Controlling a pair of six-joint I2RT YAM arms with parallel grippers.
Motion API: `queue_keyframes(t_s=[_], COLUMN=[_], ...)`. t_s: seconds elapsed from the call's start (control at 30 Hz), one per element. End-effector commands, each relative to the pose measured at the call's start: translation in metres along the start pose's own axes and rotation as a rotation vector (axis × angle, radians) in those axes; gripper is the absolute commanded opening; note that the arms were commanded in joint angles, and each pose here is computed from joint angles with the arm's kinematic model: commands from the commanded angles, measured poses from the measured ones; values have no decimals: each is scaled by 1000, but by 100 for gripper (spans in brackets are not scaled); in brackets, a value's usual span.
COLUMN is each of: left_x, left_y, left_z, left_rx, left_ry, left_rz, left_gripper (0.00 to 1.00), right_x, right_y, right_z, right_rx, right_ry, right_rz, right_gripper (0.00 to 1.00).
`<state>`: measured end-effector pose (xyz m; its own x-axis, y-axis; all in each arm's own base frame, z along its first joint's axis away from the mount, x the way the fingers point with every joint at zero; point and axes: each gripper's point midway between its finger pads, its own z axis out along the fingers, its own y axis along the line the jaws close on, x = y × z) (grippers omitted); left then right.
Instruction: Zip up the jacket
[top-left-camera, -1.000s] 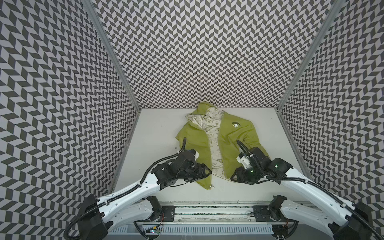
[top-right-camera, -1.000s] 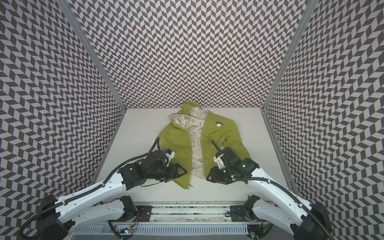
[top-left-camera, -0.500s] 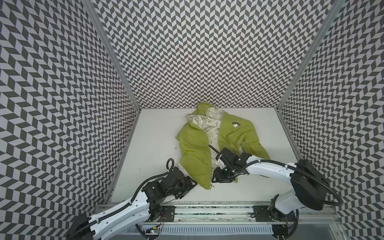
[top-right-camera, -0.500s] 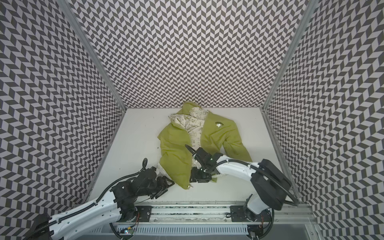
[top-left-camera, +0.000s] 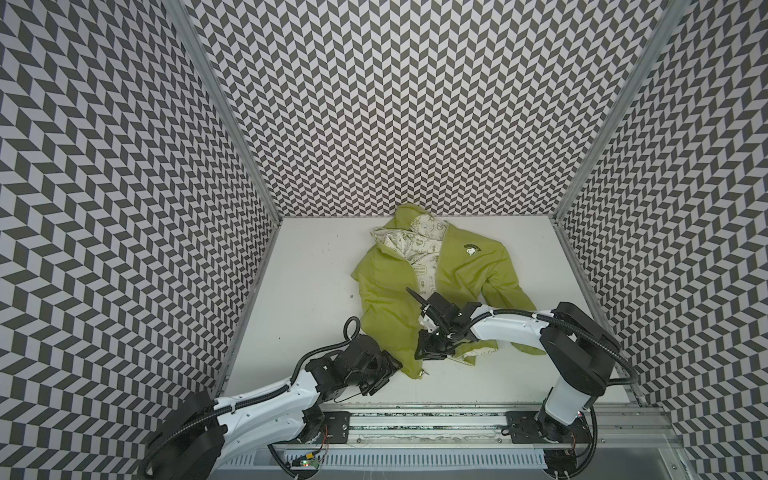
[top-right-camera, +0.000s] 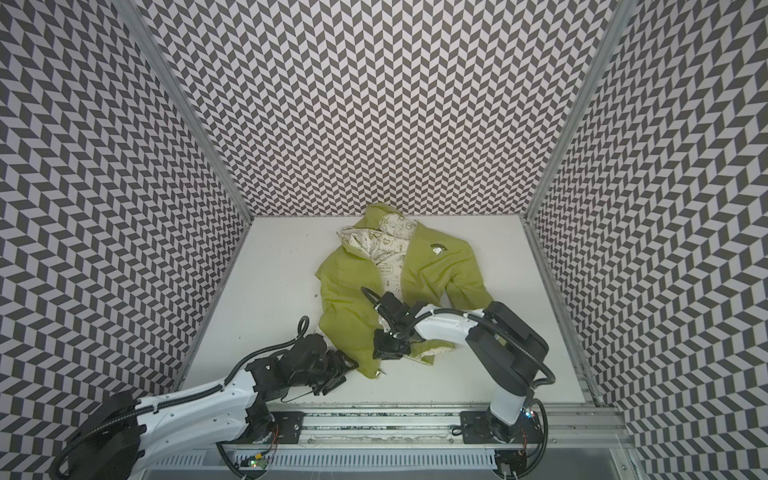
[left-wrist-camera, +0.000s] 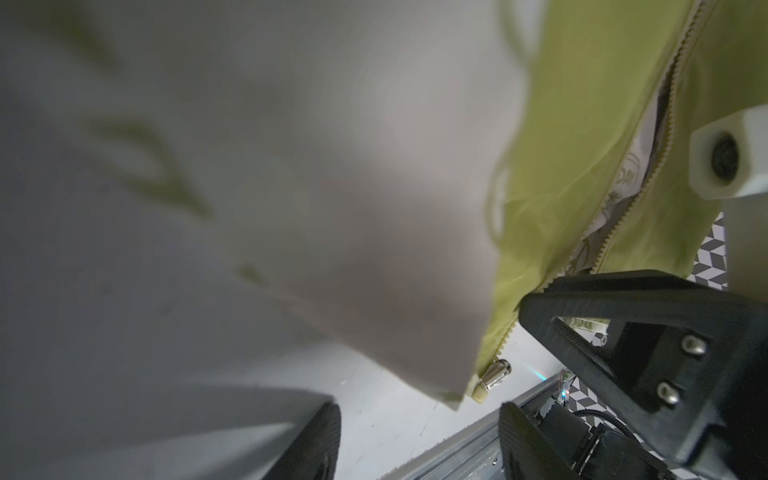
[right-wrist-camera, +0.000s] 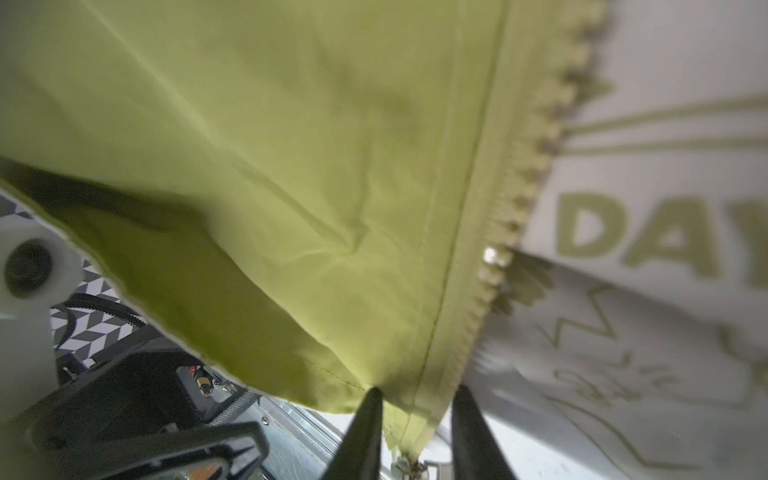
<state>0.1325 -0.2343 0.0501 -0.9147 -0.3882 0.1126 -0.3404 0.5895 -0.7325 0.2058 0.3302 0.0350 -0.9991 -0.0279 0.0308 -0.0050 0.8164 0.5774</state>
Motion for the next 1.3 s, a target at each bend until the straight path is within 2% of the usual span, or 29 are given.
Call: queue_keyframes(t_s=[0.0, 0.1, 0.13, 0.33, 0.5, 0.67, 0.8, 0.93, 1.27], left_x=[-2, -5, -7, -11, -10, -11, -9, -5, 7], left_y=[-19, -22, -24, -29, -34, -55, -61, -67, -104], left_z=[5, 7, 7, -3, -14, -32, -40, -45, -47], left_rx=[50, 73, 87, 165, 228, 324, 376, 391, 458], left_ry=[0, -24, -33, -72, -80, -115, -130, -135, -193], left_rz=[-9, -34, -49, -94, -97, -9, 16, 61, 131], left_gripper=[62, 62, 63, 74, 77, 78, 75, 74, 80], right_x=[-9, -10, -10, -7, -6, -8, -9, -13, -24], right_y=[13, 22, 24, 35, 40, 49, 59, 72, 104], right_z=[1, -7, -10, -32, -41, -54, -66, -78, -91], right_rx=[-33, -62, -68, -83, -73, -106, -149, -194, -271], right_ry=[-26, -37, -41, -61, -60, -93, -115, -137, -96], right_rz=[15, 30, 35, 83, 123, 157, 188, 210, 222], right_gripper=[14, 1, 0, 0, 0, 0, 0, 0, 0])
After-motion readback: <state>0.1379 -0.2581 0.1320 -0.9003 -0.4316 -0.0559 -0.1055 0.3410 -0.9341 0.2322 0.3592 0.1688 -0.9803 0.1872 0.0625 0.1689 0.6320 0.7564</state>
